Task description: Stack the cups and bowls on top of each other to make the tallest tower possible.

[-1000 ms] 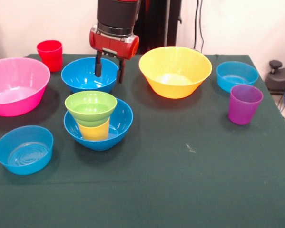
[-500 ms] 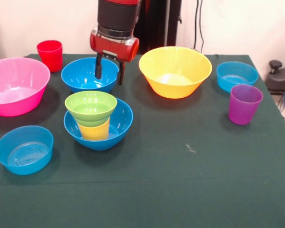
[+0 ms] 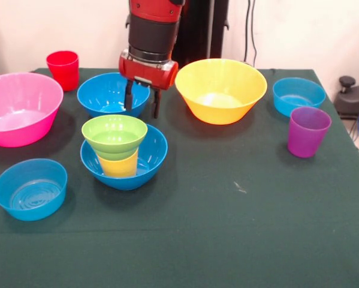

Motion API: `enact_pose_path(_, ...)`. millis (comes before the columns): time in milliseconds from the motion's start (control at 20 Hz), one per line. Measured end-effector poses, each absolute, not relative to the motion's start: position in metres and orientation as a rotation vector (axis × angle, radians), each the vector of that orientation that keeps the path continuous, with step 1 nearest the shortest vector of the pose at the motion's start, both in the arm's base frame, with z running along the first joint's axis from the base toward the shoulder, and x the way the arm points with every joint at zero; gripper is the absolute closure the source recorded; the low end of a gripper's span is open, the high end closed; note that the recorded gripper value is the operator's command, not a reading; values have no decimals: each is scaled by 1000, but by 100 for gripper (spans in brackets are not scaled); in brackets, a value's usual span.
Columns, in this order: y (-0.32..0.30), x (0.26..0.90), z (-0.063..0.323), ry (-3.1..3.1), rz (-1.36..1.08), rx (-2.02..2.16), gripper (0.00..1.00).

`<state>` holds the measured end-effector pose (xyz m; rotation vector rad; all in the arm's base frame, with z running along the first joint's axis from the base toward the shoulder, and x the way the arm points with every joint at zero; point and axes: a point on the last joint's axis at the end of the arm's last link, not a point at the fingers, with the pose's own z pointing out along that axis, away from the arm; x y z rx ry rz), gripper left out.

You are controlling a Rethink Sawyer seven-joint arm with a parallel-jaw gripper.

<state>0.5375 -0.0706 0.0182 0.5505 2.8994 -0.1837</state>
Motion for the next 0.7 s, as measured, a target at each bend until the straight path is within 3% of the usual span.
enact_pose_path(700, -69, 528, 3, 2908, -189, 541, 0)
